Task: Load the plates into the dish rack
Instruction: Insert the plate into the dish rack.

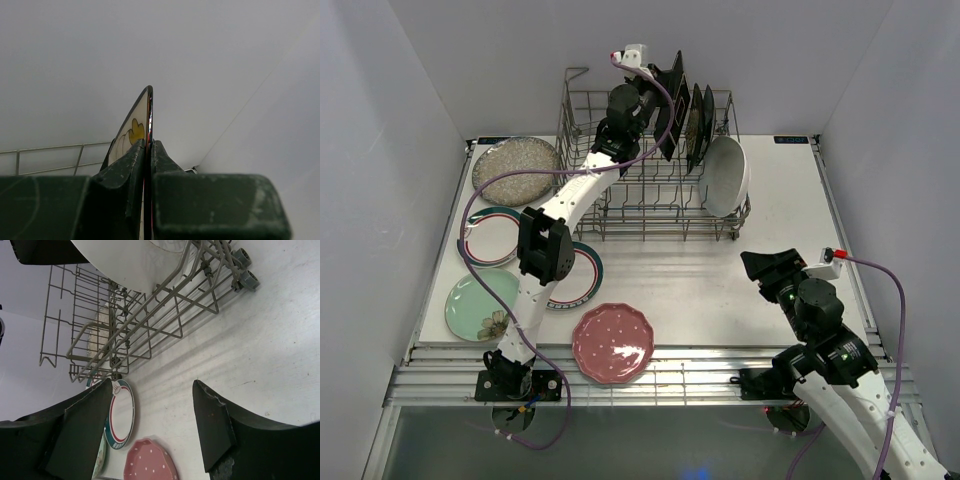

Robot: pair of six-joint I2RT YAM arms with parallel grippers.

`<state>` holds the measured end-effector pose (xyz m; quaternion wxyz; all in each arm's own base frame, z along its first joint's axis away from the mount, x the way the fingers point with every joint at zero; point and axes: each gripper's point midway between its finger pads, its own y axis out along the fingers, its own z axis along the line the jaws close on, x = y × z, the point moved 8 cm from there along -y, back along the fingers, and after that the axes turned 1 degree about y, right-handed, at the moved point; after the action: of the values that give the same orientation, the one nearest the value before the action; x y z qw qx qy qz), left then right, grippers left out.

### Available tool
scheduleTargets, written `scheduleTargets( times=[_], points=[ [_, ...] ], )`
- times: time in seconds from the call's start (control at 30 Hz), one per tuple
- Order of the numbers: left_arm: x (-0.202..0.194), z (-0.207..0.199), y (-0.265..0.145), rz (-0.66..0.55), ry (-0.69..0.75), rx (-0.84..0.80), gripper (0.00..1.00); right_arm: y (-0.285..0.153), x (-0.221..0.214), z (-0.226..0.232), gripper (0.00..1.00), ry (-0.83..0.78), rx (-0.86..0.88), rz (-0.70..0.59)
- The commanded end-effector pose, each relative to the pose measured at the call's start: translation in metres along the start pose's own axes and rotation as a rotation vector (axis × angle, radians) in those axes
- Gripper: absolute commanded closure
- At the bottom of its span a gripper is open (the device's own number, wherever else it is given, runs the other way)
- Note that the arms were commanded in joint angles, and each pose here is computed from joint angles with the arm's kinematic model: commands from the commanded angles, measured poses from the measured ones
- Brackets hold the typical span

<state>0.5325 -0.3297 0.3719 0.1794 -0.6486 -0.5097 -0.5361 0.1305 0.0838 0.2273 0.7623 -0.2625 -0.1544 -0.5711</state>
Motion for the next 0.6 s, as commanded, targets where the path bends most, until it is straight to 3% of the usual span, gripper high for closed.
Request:
scheduleTargets(
  times=[0.0, 0.57],
  points=[
    [0.081, -0.029, 0.001, -0.27, -0.069, -0.084, 1.0, 0.002, 0.008, 0.008, 0.29, -0.005, 0.029, -0.051],
    [0.062, -0.015, 0.011, -0.265, -0.102, -0.008, 1.0, 0.006, 0.008, 0.012, 0.29, -0.029, 0.035, -0.043]
  ],
)
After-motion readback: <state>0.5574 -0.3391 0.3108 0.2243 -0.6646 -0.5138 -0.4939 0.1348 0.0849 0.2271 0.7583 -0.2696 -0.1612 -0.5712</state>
